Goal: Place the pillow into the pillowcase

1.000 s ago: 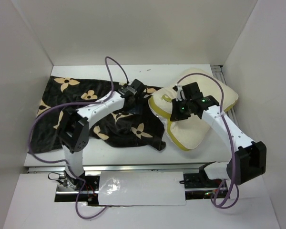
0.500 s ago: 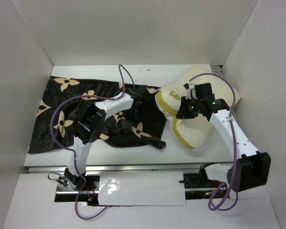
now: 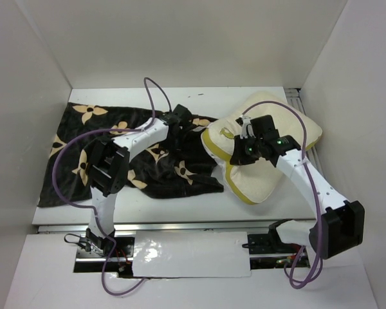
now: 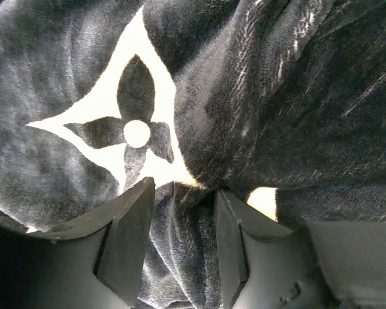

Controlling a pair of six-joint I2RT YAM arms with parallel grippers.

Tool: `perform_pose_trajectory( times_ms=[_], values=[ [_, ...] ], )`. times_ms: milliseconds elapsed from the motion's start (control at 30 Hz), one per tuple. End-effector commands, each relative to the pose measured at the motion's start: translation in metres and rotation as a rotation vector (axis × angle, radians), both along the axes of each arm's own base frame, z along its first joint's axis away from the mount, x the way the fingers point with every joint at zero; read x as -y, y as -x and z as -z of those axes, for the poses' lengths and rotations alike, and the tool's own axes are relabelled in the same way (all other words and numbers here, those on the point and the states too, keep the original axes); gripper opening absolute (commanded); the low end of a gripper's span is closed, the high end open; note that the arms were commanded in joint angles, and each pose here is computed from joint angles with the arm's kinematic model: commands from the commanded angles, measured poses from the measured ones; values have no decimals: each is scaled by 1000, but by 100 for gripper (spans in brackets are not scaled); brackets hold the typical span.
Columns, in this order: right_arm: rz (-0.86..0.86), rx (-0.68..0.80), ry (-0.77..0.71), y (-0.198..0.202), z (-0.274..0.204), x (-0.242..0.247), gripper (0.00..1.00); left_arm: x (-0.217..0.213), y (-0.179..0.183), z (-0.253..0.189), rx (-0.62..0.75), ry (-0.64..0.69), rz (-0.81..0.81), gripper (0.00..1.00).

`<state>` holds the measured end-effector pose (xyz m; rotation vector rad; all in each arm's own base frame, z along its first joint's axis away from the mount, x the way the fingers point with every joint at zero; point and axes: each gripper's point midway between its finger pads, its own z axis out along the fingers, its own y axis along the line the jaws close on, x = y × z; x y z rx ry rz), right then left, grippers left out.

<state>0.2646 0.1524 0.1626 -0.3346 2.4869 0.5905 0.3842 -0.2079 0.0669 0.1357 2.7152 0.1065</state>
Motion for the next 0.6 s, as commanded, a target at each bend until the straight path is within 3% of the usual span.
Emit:
perform_pose_trajectory(
  times_ms=[0, 133, 400, 467, 567],
  values=[
    [-25, 100, -43, -16, -21, -14, 0, 3, 3, -4, -9, 21, 22, 55],
    [-25, 100, -43, -16, -21, -14, 0, -2, 9, 4, -28, -1, 18, 55],
    [-34, 81, -36, -18, -14, -18, 0, -18, 17, -25, 9, 50, -38, 55],
    [-28, 86, -44, -20, -15, -19, 0, -27, 18, -35, 39, 48, -66, 53],
    [-37, 84, -44, -21, -10, -23, 0, -38, 18, -32, 35, 48, -99, 43]
  ],
)
